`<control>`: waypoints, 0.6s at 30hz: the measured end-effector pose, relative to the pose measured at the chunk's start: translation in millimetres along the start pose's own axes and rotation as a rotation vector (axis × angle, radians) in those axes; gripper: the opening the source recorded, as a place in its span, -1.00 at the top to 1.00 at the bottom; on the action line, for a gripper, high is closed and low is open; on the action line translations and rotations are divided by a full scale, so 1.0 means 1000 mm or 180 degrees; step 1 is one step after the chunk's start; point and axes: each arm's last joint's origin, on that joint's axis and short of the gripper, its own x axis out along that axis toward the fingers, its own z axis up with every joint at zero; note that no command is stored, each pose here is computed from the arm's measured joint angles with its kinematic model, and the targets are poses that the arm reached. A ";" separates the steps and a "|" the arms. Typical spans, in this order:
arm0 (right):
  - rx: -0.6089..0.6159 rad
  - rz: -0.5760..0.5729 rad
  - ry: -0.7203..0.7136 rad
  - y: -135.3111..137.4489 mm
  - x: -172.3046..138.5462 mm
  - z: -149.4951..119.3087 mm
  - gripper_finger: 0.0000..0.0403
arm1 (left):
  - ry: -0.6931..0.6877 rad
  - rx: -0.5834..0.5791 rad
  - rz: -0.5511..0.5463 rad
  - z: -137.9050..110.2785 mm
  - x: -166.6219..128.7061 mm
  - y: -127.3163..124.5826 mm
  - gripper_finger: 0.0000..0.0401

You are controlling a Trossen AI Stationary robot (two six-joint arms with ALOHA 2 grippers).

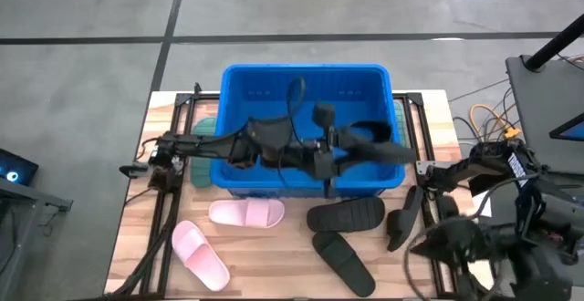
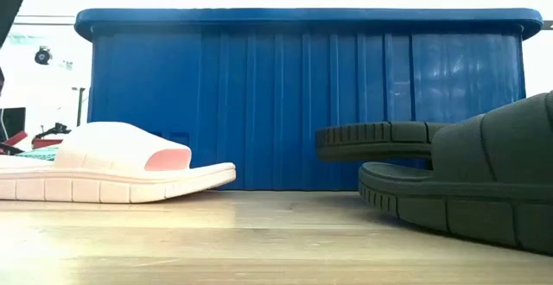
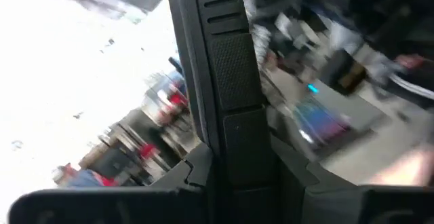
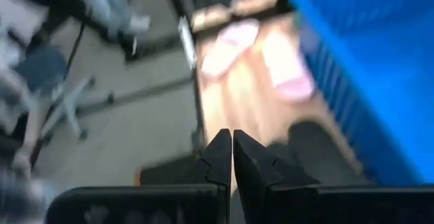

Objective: Pick and place slides into bin
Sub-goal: Put the black slipper into the blue bin

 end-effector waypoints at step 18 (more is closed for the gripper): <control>-0.0335 -0.0623 -0.0284 -0.067 0.010 0.045 0.96 | 0.0385 0.0305 0.0142 -0.088 0.018 0.028 0.66</control>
